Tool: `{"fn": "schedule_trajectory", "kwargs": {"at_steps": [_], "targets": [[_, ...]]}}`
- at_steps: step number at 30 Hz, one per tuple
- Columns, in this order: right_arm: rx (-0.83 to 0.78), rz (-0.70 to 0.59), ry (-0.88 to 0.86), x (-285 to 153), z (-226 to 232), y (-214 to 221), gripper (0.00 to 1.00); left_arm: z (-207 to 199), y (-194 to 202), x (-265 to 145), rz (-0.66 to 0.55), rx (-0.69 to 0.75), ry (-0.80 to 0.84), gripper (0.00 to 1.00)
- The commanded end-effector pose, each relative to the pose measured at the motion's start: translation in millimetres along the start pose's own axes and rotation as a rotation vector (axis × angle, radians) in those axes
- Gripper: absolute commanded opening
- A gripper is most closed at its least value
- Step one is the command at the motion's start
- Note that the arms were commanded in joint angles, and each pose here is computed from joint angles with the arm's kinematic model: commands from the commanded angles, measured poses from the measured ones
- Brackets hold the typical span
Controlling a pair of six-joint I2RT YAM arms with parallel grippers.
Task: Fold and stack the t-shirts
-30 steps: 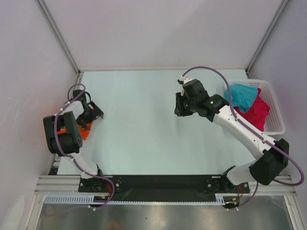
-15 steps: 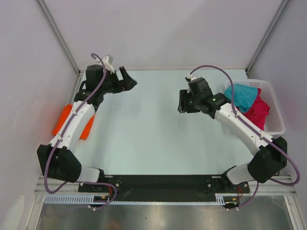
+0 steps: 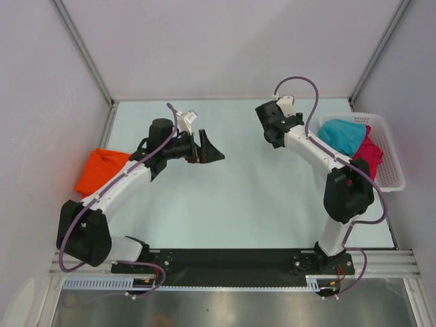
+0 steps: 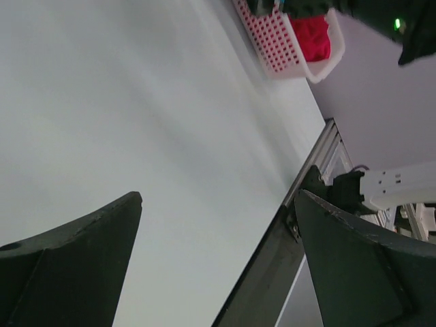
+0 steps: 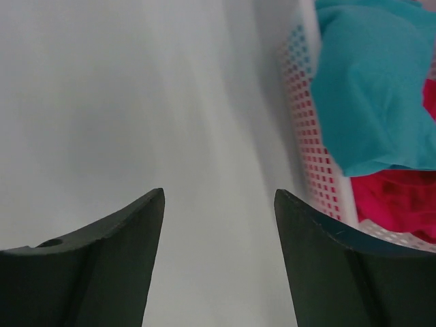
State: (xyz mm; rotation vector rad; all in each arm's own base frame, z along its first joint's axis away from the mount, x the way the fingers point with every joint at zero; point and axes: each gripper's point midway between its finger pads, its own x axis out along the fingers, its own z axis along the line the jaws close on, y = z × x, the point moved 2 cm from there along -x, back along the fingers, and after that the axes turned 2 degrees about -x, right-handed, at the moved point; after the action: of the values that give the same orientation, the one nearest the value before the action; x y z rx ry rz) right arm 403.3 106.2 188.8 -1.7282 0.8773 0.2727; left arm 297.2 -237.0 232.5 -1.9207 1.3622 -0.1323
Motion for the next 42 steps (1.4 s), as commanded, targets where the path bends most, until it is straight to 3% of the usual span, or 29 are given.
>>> {"fn": "schedule_trajectory", "kwargs": {"at_steps": [1,5,12,18,20,21,22,28,35,37,40,42], "targets": [[0.065,-0.011,0.306,24.2,-64.9,-12.7,0.73,-21.2,18.5,-1.6,0.006,0.057,0.084,1.0],[0.247,0.112,0.319,56.6,-95.8,2.2,0.73,-25.4,36.9,2.5,0.037,0.06,0.119,1.0],[0.224,0.136,0.425,75.1,-126.7,10.4,0.73,-17.8,51.8,2.0,0.053,0.057,0.118,1.0],[0.231,0.217,0.364,105.7,-123.2,24.3,0.69,-17.7,53.1,2.8,0.056,0.057,0.123,1.0],[0.212,0.231,0.309,111.4,-115.1,25.3,0.26,-16.9,52.3,3.3,0.052,0.058,0.118,1.0],[0.211,0.24,0.251,111.3,-105.4,25.0,0.0,-16.5,51.8,4.1,0.053,0.059,0.118,1.0],[0.206,0.233,0.227,110.1,-100.9,23.7,0.0,-15.4,51.8,5.1,0.057,0.056,0.117,1.0],[0.174,0.024,0.207,62.8,-92.0,-28.5,0.0,-8.0,54.5,9.2,0.064,0.041,0.096,1.0],[0.168,-0.228,0.27,-26.6,-111.2,-121.2,0.0,2.9,61.8,13.6,0.073,0.025,0.072,1.0],[0.195,-0.298,0.216,-59.7,-114.8,-147.3,0.0,7.4,66.0,14.7,0.08,0.017,0.062,0.99],[0.174,-0.385,0.033,-116.0,-84.6,-171.8,0.0,12.0,67.2,14.6,0.071,0.012,0.039,1.0],[0.12,-0.395,-0.19,-150.3,-47.4,-173.8,0.0,13.8,66.4,14.5,0.062,0.008,0.021,1.0]]}}
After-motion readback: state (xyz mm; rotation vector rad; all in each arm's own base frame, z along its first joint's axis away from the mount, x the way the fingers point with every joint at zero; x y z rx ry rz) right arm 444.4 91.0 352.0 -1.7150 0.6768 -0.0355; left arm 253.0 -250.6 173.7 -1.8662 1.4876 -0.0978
